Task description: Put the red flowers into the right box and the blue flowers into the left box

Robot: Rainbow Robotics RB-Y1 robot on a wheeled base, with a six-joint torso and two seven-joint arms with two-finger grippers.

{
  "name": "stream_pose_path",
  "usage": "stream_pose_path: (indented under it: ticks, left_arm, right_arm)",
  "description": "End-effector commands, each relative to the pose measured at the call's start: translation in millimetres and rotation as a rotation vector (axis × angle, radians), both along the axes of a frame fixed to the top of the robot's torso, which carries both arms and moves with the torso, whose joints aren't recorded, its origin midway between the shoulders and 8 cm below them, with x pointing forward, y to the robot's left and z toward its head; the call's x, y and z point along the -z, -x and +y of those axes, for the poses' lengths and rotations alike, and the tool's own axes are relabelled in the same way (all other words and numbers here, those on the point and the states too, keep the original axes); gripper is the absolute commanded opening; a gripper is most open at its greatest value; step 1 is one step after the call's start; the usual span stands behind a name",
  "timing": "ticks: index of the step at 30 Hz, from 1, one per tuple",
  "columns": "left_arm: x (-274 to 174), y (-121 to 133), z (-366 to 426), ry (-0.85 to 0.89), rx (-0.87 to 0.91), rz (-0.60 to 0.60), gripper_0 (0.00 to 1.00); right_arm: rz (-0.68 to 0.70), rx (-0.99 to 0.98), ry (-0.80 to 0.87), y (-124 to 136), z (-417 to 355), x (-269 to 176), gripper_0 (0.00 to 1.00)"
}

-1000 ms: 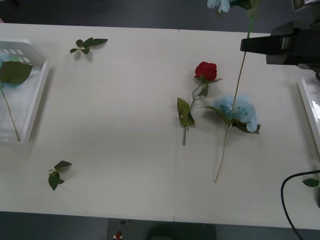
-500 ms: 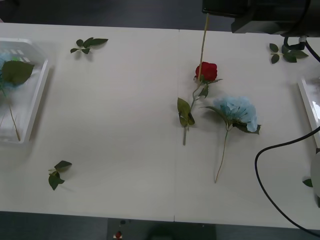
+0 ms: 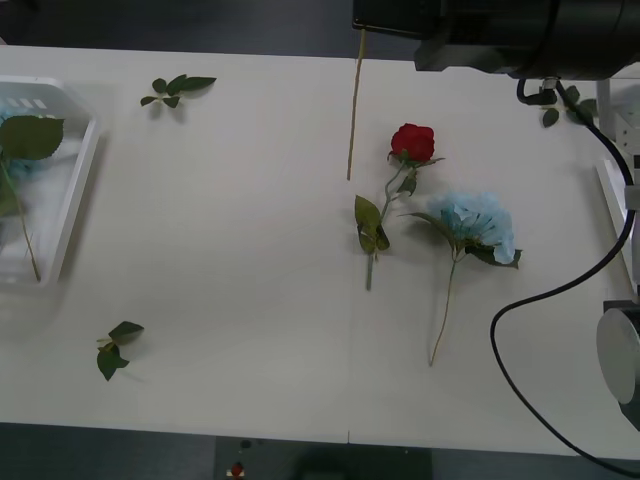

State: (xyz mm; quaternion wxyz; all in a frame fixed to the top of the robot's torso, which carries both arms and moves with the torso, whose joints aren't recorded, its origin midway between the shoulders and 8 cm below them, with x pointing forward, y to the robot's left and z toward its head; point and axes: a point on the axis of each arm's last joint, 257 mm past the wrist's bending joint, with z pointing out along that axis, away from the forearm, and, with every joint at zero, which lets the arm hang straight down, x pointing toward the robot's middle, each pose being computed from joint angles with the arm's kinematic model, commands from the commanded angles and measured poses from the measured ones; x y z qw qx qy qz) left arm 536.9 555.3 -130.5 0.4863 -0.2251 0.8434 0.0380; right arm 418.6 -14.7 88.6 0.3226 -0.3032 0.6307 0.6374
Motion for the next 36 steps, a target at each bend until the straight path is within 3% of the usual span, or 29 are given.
stream_pose_path:
  ticks: [1,10,19,27,36]
  left_arm:
    - [-51,7,-53,0.045,0.109,-0.044,1.0]
    - [-96,28,-205,0.237,0.376,-0.106,1.0]
    - [-151,92,-372,0.501,0.687,-0.208,1.0]
    - [-184,139,-478,0.675,0.904,-0.221,1.0]
    - [-173,161,-541,0.657,1.041,-0.17,1.0]
  right_arm:
    - [-0.067,-0.044,0.007,17,17,-24,0.0]
    - [-0.067,-0.054,0.021,19,21,-19,0.0]
    - [-0.067,-0.054,0.021,19,21,-19,0.0]
    - [-0.067,-0.054,0.021,19,21,-19,0.0]
    - [-0.067,-0.054,0.021,19,21,-19,0.0]
